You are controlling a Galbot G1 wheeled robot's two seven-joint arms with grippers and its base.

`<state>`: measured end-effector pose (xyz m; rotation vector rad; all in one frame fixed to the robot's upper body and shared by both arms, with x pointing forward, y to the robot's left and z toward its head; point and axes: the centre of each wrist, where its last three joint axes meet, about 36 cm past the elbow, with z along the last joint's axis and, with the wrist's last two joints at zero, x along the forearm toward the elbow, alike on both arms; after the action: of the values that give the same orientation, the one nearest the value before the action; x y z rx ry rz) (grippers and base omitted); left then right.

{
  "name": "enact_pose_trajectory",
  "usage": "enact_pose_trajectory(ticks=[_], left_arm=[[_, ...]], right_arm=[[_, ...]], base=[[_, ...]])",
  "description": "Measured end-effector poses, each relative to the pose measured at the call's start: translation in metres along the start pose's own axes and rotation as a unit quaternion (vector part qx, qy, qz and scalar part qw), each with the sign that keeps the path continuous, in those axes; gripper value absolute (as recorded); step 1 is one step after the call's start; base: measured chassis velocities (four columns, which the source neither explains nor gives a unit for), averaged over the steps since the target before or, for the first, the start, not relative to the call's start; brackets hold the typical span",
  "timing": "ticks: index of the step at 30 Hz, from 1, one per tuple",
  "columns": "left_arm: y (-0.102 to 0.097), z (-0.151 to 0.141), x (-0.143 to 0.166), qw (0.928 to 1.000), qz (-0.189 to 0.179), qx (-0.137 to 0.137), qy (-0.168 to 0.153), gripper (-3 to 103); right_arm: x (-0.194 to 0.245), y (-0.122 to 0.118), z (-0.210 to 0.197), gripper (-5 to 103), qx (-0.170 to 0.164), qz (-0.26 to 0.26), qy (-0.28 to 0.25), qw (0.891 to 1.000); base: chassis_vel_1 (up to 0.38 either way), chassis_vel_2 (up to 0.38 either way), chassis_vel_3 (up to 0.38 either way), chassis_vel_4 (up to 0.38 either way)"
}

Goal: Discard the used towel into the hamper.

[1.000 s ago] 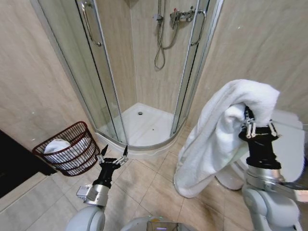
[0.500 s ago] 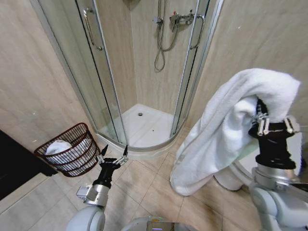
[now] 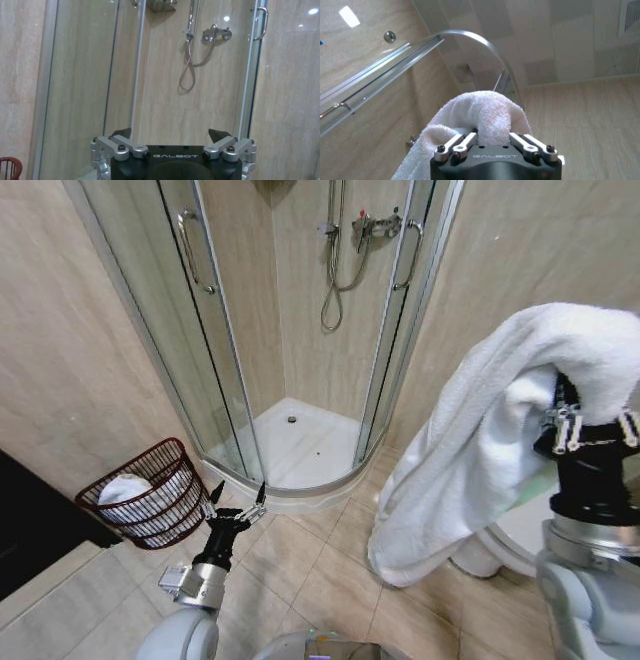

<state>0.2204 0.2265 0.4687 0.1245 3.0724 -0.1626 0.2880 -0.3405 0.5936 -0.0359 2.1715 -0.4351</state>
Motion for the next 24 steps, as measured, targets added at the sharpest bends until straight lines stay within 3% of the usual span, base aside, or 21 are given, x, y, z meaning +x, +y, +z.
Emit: enact_pose_trajectory(ticks=[5,11,22,24], left_arm=[[0.000,0.000,0.000,1.0000,0.000,0.000,0.000,100],[0.000,0.000,0.000,1.0000,0.000,0.000,0.000,100],[0.000,0.000,0.000,1.0000,0.000,0.000,0.000,100],[0.000,0.000,0.000,1.0000,0.000,0.000,0.000,100]], right_arm=[[-0.005,-0.006,-0.001,16,0.006,-0.011,-0.002,1.000],[-0.015,-0.005,-0.005,16,-0.028,-0.022,0.007,0.999],[-0.023,-0.015,-0.011,16,-0.016,-0.034,0.025,0.999],[-0.022,-0.008,-0.014,16,-0.030,-0.031,0.032,0.999]], base=[[0.000,0.000,0.000,0.000],[0.000,0.000,0.000,0.000],[0.000,0.000,0.000,0.000],[0.000,0.000,0.000,0.000]])
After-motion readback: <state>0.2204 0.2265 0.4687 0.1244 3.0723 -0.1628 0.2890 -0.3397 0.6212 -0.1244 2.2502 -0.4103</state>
